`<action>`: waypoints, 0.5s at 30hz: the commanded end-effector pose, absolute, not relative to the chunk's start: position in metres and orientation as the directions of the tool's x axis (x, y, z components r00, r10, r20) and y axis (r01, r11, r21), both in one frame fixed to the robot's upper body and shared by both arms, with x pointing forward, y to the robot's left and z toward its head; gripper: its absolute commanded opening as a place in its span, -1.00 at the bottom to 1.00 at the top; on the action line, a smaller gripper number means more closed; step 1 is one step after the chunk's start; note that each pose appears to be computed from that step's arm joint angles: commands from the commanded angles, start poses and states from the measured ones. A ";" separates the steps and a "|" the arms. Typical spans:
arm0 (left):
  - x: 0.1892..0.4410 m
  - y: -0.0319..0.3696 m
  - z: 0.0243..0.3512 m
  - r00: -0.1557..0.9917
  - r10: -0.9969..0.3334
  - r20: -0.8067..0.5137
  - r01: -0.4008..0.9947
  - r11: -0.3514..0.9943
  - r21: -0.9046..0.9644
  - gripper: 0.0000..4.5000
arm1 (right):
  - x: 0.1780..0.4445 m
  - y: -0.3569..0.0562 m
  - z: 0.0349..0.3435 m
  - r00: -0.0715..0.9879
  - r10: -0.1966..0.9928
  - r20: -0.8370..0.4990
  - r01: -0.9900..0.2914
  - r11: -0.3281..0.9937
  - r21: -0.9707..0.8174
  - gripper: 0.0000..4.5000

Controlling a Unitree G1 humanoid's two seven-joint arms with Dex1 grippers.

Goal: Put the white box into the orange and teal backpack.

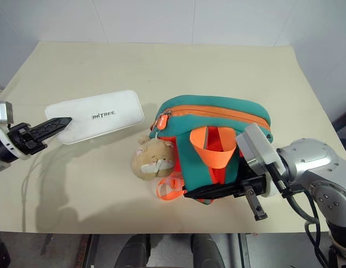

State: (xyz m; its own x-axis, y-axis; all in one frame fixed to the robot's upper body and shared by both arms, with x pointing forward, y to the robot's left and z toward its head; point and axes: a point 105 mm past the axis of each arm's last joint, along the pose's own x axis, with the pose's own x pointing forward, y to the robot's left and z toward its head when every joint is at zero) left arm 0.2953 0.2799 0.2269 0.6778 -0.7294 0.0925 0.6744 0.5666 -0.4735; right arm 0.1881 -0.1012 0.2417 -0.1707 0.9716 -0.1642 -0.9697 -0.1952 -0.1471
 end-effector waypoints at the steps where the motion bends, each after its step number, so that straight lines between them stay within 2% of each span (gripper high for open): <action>1: 0.278 0.279 0.264 0.615 -0.760 0.207 0.783 0.559 -0.273 -0.42 | 0.193 -0.103 0.245 -0.173 0.970 -0.169 -0.959 -0.205 -0.194 -1.00; 8: 0.254 0.279 0.296 0.551 -0.791 0.267 0.824 0.566 -0.024 -0.42 | 0.207 -0.115 0.240 -0.144 0.974 -0.176 -0.971 -0.174 -0.166 -1.00; 15: 0.238 0.263 0.309 0.473 -0.855 0.212 0.863 0.498 0.086 -0.42 | 0.219 -0.122 0.234 -0.122 0.974 -0.189 -0.977 -0.151 -0.149 -1.00</action>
State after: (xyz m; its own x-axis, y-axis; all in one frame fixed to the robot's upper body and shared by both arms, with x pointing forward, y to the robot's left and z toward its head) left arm 0.2493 0.2680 0.2942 0.5178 -0.8320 0.1994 0.8488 0.5288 0.0022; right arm 0.2205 -0.1233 0.2291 -0.1067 0.9764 -0.1879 -0.9841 -0.1306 -0.1200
